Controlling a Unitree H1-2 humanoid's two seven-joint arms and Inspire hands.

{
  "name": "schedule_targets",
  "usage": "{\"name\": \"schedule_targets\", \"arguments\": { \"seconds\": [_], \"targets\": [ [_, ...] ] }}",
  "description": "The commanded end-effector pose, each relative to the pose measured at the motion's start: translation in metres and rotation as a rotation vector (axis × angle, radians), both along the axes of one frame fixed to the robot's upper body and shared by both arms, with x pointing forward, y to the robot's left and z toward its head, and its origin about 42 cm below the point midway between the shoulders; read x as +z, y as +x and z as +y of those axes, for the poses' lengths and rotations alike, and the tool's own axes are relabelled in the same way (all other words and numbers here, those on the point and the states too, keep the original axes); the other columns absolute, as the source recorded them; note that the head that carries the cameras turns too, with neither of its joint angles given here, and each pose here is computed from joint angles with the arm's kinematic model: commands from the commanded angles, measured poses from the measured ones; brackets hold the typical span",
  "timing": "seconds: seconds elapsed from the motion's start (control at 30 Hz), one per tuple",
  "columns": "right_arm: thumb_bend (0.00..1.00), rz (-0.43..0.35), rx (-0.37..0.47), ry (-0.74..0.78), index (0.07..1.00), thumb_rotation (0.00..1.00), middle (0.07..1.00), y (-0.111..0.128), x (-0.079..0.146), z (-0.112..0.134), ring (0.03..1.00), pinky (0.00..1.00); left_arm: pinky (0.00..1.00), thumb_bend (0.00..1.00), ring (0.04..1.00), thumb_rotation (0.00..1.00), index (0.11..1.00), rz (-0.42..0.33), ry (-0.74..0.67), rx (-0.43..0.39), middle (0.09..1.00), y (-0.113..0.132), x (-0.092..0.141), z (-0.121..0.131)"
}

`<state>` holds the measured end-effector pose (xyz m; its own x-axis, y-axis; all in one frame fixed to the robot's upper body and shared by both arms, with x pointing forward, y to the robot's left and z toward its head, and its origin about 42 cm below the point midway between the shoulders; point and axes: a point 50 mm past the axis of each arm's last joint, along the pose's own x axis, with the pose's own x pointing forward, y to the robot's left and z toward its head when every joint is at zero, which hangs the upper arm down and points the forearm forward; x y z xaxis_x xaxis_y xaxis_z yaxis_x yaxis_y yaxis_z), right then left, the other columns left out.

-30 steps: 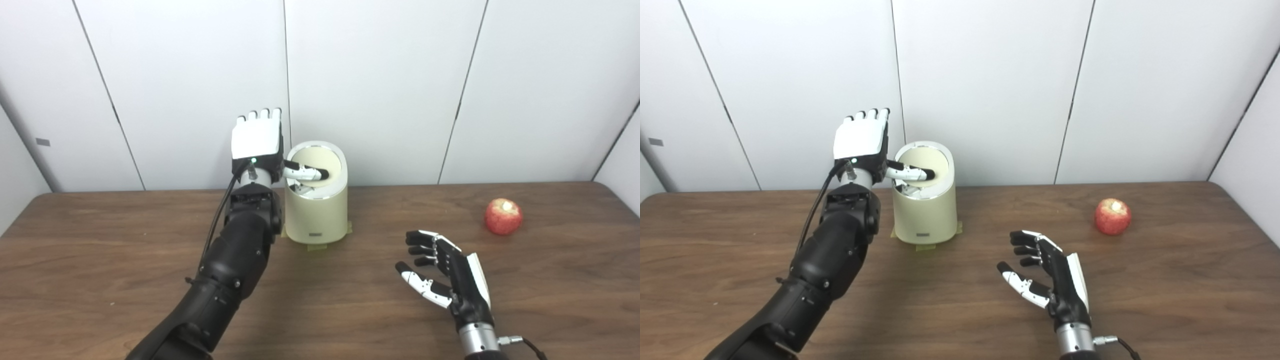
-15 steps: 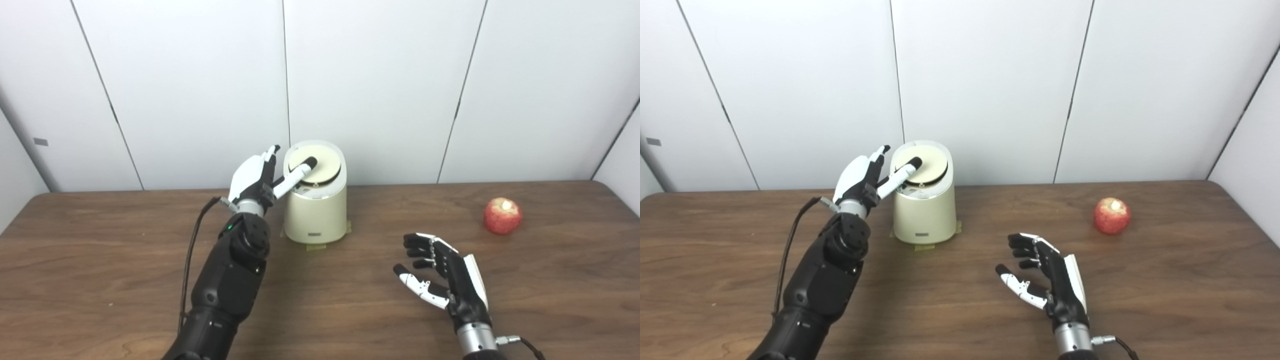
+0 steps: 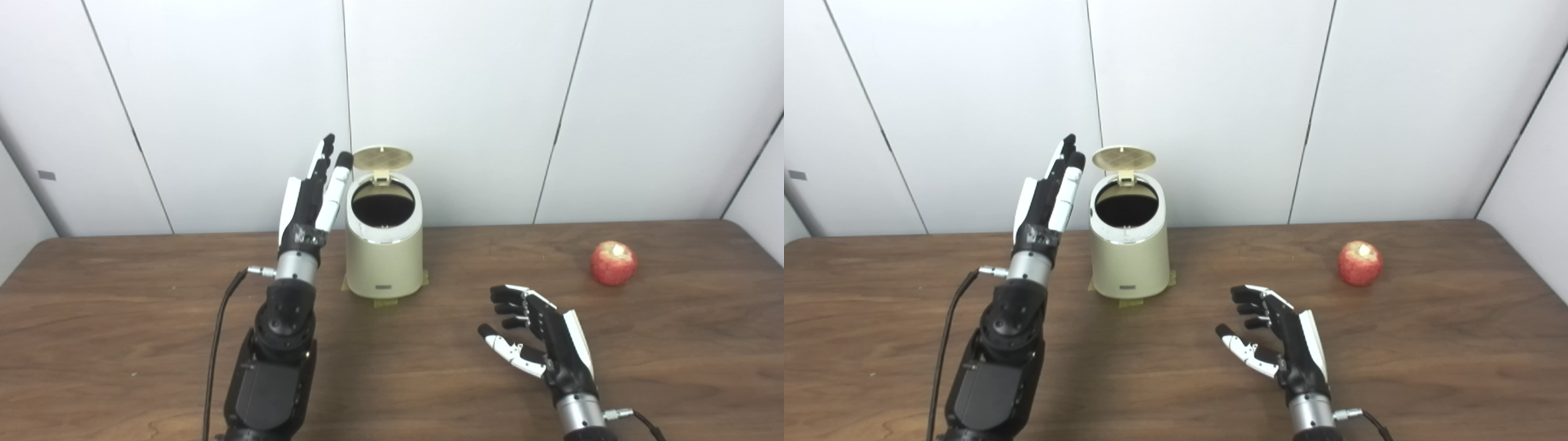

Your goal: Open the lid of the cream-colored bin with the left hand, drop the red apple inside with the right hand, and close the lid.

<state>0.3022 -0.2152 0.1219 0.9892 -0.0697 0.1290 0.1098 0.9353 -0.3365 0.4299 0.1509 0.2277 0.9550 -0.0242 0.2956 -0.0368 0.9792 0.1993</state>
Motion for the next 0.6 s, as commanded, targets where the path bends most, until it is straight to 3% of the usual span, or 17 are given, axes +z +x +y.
{"name": "schedule_targets", "arguments": {
  "seconds": [0.0,0.17,0.4,0.5,0.57],
  "targets": [
    [0.24,-0.077,0.013,-0.097,0.683,0.10,0.702,0.008,0.013,-0.002,0.682,0.59,1.00,0.54,1.000,1.00,1.000,-0.150,-0.033,0.005,1.000,-0.005,0.029,0.009],
    [0.35,-0.154,0.022,-0.276,0.702,0.15,0.730,0.004,0.029,0.002,0.686,0.56,1.00,0.53,1.000,1.00,0.998,-0.158,-0.072,0.020,1.000,-0.030,0.012,0.031],
    [0.61,-0.305,-0.004,-0.472,0.745,0.19,0.738,0.010,0.078,-0.007,0.696,0.57,1.00,0.51,1.000,1.00,0.987,-0.180,-0.102,-0.005,1.000,-0.072,-0.012,0.062],
    [0.77,-0.298,0.004,-0.611,0.810,0.34,0.808,0.018,0.109,-0.023,0.757,0.64,1.00,0.53,1.000,1.00,0.980,-0.175,-0.126,-0.027,1.000,-0.090,-0.022,0.071],
    [0.86,-0.275,0.022,-0.662,0.856,0.38,0.867,0.025,0.128,-0.035,0.798,0.66,1.00,0.55,0.990,1.00,0.974,-0.166,-0.133,-0.038,0.997,-0.100,-0.028,0.077]
  ]
}}
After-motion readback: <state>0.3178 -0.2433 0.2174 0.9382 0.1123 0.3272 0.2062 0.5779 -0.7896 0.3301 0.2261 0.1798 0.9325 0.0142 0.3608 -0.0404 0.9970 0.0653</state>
